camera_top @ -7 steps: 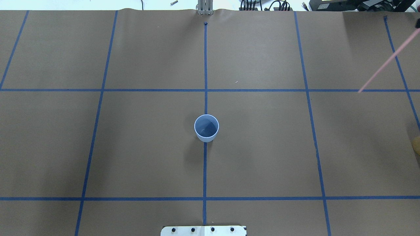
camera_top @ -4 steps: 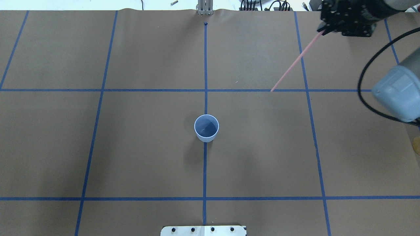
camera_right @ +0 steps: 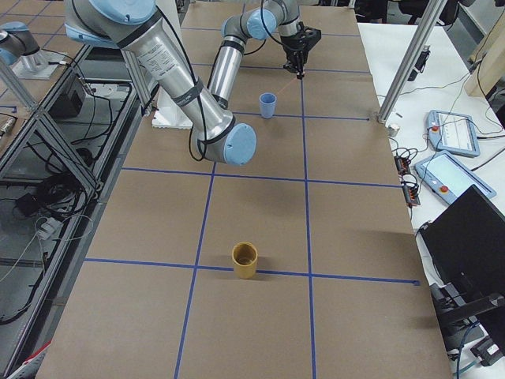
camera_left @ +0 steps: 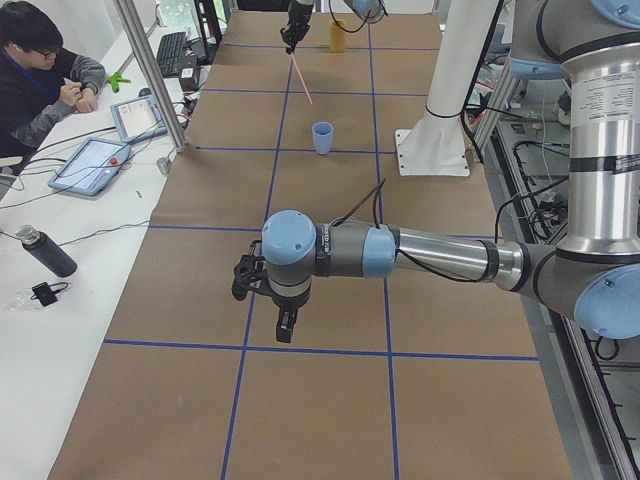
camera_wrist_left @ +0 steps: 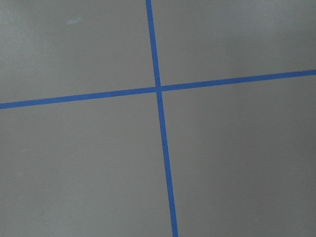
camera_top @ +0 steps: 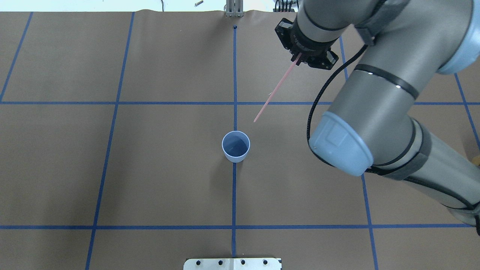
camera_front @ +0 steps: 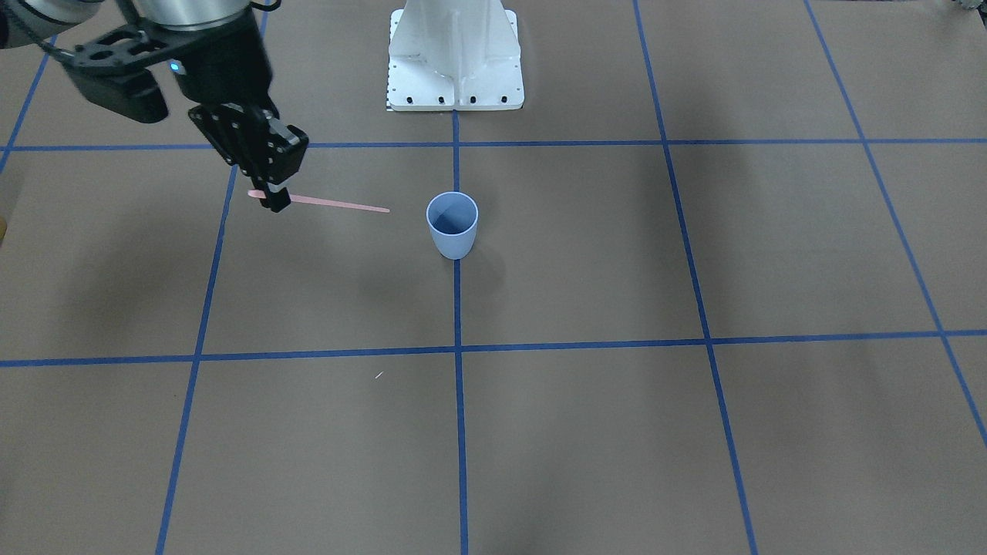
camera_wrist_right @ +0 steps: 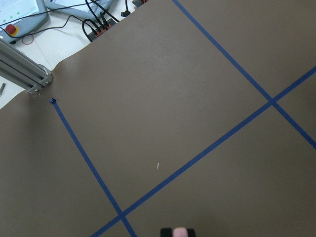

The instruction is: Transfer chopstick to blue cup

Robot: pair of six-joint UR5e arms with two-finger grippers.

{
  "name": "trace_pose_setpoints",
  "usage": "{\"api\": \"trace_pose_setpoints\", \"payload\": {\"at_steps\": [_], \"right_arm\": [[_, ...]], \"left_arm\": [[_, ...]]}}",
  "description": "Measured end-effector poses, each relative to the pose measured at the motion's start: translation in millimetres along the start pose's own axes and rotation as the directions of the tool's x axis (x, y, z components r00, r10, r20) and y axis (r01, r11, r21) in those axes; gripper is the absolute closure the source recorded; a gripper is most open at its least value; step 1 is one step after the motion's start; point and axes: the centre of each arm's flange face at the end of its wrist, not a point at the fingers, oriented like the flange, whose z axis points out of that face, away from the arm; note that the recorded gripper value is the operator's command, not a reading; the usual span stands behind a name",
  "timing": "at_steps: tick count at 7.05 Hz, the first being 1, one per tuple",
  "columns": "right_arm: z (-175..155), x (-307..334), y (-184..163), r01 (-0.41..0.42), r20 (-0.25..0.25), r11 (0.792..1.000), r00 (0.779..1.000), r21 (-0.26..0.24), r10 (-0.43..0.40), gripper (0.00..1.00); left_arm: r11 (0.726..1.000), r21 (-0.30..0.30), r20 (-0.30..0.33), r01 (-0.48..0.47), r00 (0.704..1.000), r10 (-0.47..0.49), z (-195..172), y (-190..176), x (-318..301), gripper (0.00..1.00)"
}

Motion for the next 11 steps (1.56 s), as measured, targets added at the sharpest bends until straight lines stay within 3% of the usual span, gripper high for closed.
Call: {"api": "trace_pose_setpoints", "payload": {"at_steps": [3,7,8,9,10,11], "right_arm": [[26.6,-18.1,56.9,-0.021,-0.064,0.999,0.998,0.037,0.023,1.00],[54.9,-16.6,101.5,0.017,-0.118,0.997,0.993,0.070,-0.009,1.00],[61.7,-16.8,111.3,0.029,-0.124,0.997,0.992,0.077,-0.020,0.76],[68.7,-18.8,119.4,0.038,-0.123,0.996,0.992,0.084,-0.027,0.32],[76.2,-22.1,124.0,0.042,-0.118,0.995,0.993,0.089,-0.031,0.00],[80.7,-24.1,125.7,0.044,-0.115,0.995,0.993,0.094,-0.033,0.00]], "left_arm": [[1.000,-0.001,0.001,-0.003,1.000,0.003,0.6,-0.1,-0.4,0.01],[1.000,-0.004,0.001,-0.001,1.000,0.001,1.8,1.0,-1.3,0.01],[1.000,-0.006,0.001,0.001,1.000,-0.001,2.8,2.4,-2.3,0.01],[1.000,-0.007,0.001,0.002,1.000,-0.002,3.4,3.3,-2.9,0.01],[1.000,-0.008,0.001,0.002,1.000,-0.002,3.9,3.8,-3.2,0.01],[1.000,-0.009,0.000,0.002,1.000,-0.002,4.3,4.2,-3.3,0.01]]}}
